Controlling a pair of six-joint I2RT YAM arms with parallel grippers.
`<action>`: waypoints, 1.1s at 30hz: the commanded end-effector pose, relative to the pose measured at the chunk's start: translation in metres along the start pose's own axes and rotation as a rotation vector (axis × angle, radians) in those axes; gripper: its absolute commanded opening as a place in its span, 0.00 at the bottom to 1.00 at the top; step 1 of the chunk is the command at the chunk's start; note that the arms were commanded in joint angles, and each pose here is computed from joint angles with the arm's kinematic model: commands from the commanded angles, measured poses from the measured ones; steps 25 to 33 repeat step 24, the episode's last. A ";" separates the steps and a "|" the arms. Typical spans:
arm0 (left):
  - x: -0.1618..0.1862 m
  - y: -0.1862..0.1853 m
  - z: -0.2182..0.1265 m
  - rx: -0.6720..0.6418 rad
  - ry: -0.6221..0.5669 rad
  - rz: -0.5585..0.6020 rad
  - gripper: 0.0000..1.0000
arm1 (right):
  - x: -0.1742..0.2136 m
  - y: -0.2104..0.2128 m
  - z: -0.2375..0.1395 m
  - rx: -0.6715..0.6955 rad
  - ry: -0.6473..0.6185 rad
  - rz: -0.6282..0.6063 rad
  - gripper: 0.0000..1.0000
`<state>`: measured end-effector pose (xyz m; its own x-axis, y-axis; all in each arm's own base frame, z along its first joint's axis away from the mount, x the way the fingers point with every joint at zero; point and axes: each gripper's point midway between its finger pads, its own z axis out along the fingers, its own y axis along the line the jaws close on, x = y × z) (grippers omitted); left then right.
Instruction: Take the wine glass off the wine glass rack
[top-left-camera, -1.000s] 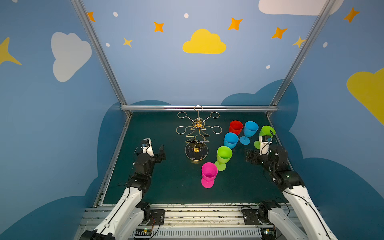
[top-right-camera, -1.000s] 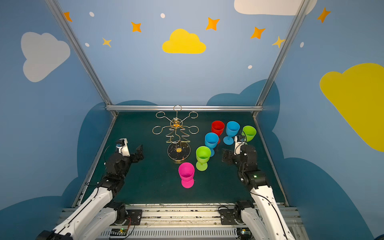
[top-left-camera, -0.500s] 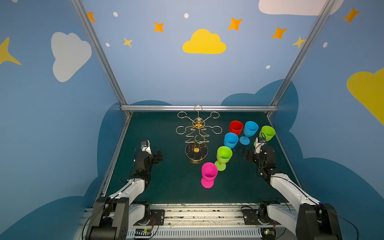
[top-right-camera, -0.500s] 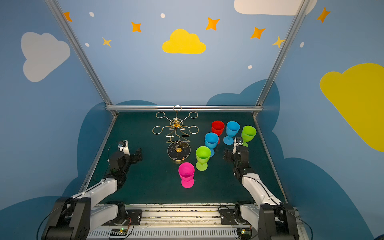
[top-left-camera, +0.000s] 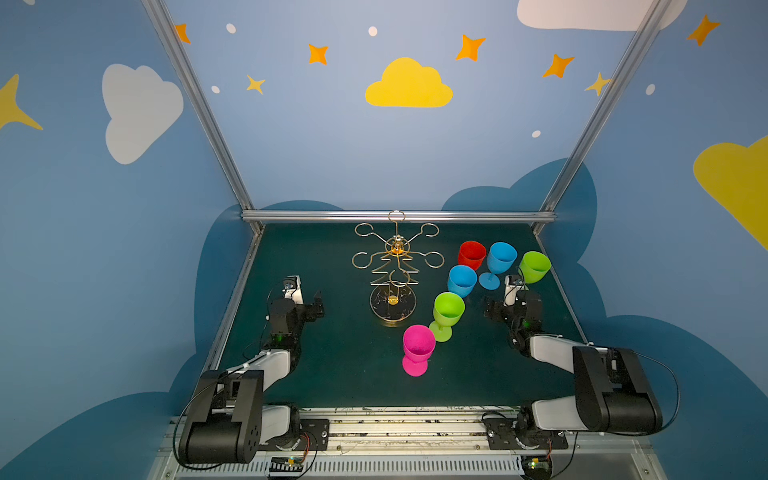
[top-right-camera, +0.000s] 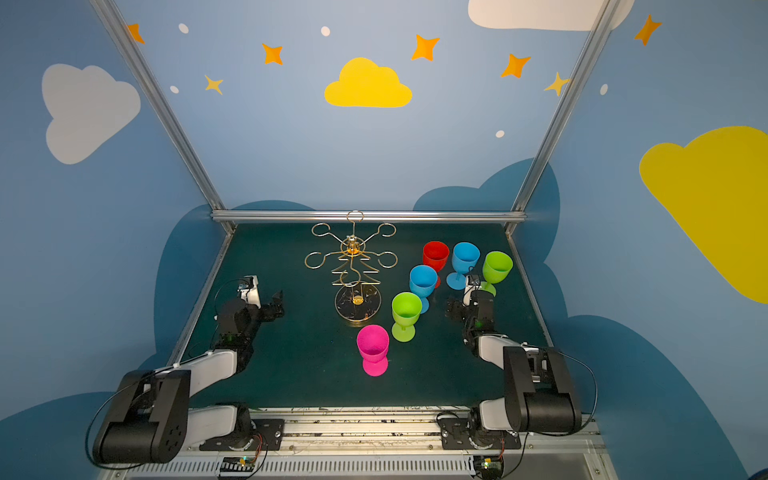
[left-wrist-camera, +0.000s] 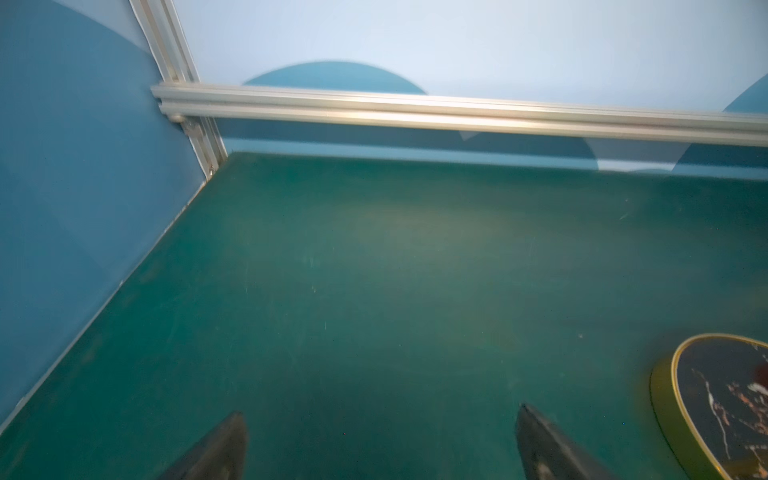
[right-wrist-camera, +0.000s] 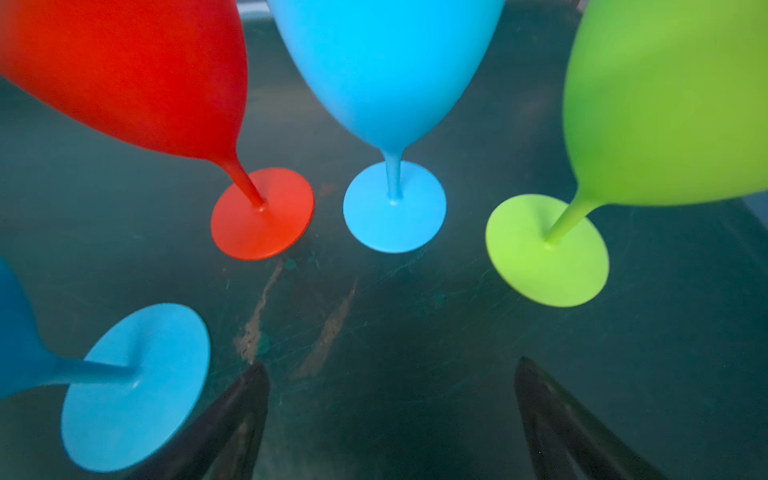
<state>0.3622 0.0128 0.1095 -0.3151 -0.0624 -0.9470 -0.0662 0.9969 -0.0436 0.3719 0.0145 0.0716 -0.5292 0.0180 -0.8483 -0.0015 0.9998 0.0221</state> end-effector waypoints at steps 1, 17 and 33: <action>0.002 0.000 0.004 0.014 -0.048 0.012 1.00 | -0.020 0.000 0.001 0.008 -0.045 0.010 0.91; 0.015 0.008 0.032 -0.035 0.070 -0.006 1.00 | -0.022 -0.017 0.000 0.180 -0.046 0.047 0.91; 0.016 0.009 0.034 -0.043 0.082 -0.003 1.00 | -0.022 -0.012 0.003 0.140 -0.036 0.033 0.91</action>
